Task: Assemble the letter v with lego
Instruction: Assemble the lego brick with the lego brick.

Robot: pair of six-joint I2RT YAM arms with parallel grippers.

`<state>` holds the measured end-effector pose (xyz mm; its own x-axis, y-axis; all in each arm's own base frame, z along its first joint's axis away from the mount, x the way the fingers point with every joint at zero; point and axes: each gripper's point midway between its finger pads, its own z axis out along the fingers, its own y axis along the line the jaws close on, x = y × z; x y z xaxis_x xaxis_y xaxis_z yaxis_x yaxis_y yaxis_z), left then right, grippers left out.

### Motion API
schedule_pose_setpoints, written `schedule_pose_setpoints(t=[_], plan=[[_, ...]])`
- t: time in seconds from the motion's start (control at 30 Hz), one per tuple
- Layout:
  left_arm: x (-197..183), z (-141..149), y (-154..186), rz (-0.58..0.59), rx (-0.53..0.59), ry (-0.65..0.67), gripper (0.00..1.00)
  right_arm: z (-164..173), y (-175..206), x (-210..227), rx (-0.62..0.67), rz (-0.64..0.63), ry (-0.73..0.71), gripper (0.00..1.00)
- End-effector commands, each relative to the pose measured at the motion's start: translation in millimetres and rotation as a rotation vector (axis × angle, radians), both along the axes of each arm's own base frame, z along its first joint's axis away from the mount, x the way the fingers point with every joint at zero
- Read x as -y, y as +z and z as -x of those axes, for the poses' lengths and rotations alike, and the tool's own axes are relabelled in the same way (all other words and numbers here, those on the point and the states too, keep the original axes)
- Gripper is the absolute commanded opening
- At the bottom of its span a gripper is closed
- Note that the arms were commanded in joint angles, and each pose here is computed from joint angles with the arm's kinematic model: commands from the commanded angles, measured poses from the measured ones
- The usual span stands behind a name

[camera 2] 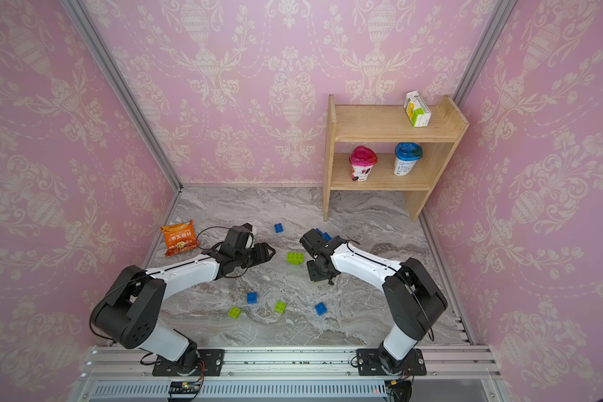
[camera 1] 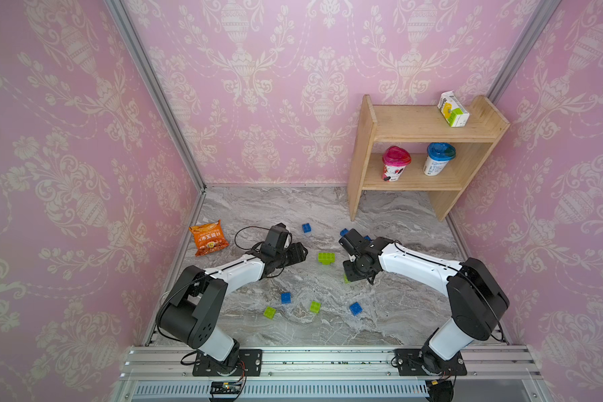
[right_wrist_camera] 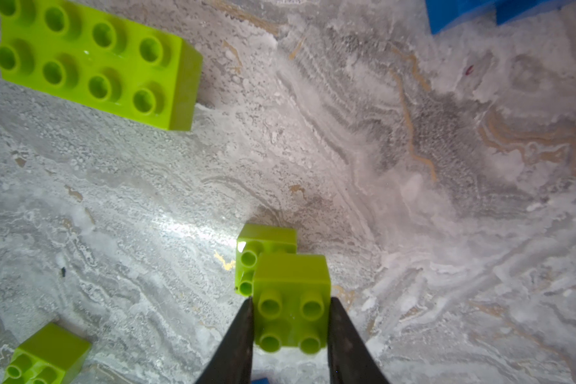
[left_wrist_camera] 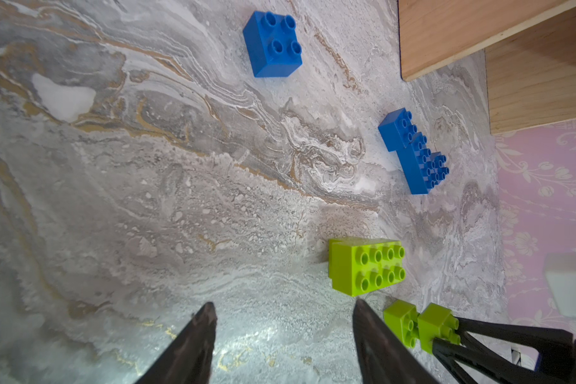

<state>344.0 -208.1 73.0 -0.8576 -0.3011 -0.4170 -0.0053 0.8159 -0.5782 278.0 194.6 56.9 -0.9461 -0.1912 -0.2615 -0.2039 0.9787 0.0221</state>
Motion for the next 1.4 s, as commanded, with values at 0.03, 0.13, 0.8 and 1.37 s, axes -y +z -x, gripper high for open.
schedule_pose_setpoints(t=[0.03,0.13,0.8,1.37], plan=[[-2.7,1.4,4.8,-0.012,0.011,0.015,0.66,7.0,-14.4,7.1,-0.050,0.006,-0.016,0.09],[-3.3,1.6,5.5,-0.013,0.013,0.017,0.66,6.9,-15.6,6.6,-0.052,0.004,-0.015,0.09],[0.6,2.3,9.4,0.002,0.011,-0.001,0.70,5.0,5.2,2.9,-0.046,-0.020,-0.022,0.77],[19.5,1.8,6.2,0.112,0.015,-0.025,0.64,-45.9,-1.9,1.6,-0.022,0.005,0.043,0.02]])
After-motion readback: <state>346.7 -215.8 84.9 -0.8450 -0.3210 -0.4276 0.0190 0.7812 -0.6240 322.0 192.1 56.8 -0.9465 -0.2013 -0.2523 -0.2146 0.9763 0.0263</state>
